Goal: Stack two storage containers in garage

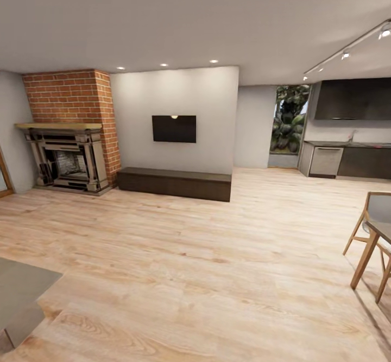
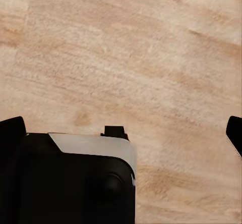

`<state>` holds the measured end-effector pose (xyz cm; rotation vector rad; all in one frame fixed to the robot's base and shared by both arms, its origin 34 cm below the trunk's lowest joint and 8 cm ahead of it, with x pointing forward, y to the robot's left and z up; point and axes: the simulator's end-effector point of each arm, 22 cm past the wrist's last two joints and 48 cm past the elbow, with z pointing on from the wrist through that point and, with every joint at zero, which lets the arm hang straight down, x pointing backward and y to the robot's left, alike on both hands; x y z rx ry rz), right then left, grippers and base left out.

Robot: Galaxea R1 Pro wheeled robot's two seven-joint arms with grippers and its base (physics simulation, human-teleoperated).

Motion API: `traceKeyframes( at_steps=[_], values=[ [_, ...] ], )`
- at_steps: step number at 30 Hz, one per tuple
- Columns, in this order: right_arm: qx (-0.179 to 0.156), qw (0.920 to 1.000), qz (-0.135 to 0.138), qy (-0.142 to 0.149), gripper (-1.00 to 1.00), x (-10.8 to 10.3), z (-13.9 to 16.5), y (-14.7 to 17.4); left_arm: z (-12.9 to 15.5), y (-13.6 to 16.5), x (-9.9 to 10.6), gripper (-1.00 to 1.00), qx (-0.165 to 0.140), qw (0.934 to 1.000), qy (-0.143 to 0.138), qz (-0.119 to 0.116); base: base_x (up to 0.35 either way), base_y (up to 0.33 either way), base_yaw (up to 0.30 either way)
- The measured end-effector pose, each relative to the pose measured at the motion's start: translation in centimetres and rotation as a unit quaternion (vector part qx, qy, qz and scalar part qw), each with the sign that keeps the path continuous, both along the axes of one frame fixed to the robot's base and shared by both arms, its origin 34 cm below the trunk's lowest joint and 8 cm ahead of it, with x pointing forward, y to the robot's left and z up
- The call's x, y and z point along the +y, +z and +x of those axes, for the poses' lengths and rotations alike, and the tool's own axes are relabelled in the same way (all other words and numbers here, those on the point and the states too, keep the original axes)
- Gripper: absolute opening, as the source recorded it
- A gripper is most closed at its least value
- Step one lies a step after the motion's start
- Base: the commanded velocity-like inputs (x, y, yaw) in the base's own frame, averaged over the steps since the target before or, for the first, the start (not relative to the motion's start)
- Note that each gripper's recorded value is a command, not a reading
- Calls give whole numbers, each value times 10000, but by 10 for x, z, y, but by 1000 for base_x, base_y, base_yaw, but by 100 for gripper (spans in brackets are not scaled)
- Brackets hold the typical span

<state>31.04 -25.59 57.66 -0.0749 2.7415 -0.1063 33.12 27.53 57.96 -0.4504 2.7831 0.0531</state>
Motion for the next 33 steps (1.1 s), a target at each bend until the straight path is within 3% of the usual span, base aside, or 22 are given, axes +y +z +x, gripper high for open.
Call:
traceKeyframes(
  at_steps=[33],
  values=[
    [0,10000,1,0,100,0,0,0,0,0,0,100,-2,10000,3,1,323,0,0]
  ],
)
